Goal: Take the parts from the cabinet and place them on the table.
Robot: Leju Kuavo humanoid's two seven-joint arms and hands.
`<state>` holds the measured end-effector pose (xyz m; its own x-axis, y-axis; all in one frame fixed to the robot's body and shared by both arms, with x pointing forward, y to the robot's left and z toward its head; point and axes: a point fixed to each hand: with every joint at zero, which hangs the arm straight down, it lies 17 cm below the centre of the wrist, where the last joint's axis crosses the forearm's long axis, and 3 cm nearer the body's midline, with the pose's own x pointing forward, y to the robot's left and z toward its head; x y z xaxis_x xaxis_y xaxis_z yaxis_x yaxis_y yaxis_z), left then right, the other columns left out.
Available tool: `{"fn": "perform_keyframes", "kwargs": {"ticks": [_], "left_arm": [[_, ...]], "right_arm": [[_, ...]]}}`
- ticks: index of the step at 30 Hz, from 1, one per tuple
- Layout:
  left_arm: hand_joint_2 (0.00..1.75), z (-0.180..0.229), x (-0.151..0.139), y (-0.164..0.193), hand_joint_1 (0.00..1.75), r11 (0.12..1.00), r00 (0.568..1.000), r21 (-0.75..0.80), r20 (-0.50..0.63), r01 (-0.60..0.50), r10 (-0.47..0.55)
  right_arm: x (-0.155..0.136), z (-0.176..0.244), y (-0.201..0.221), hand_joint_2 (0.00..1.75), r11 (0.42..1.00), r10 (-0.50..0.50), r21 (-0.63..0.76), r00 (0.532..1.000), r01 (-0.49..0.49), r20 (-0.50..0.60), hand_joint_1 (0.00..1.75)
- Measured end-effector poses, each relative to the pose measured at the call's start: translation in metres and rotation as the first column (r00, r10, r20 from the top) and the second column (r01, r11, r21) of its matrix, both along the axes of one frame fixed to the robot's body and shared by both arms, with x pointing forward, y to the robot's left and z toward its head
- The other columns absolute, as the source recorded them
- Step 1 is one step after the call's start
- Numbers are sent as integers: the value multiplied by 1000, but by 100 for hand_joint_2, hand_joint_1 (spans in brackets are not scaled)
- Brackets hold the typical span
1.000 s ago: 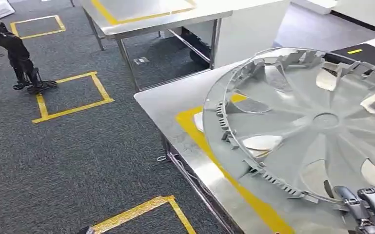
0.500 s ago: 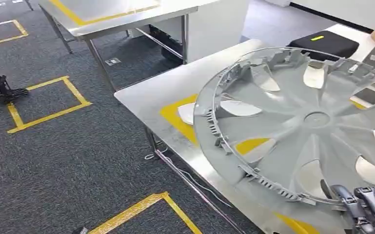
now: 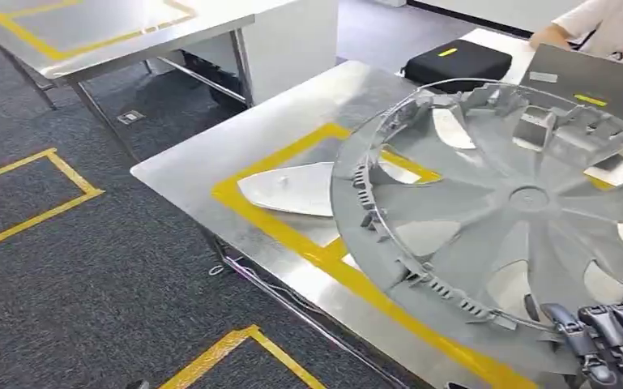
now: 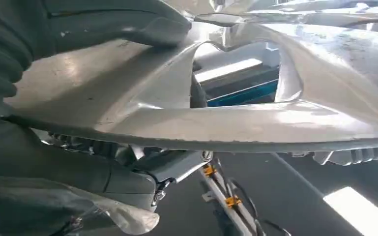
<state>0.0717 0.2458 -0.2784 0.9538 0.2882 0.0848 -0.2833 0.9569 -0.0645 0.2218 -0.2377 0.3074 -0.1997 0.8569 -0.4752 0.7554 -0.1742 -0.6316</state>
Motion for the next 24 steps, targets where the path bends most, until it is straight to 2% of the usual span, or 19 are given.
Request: {"fn": "perform_keyframes", "kwargs": {"ticks": [11, 24], "left_arm": [[0, 0, -16, -13, 0, 998, 996, -44, -76, 42, -45], [0, -1, -12, -2, 0, 999, 997, -13, -60, 41, -41]], "right_arm": [[4, -1, 1, 175, 1000, 10, 5, 1000, -10, 3, 175], [5, -2, 5, 175, 1000, 26, 6, 1000, -26, 5, 175]]}}
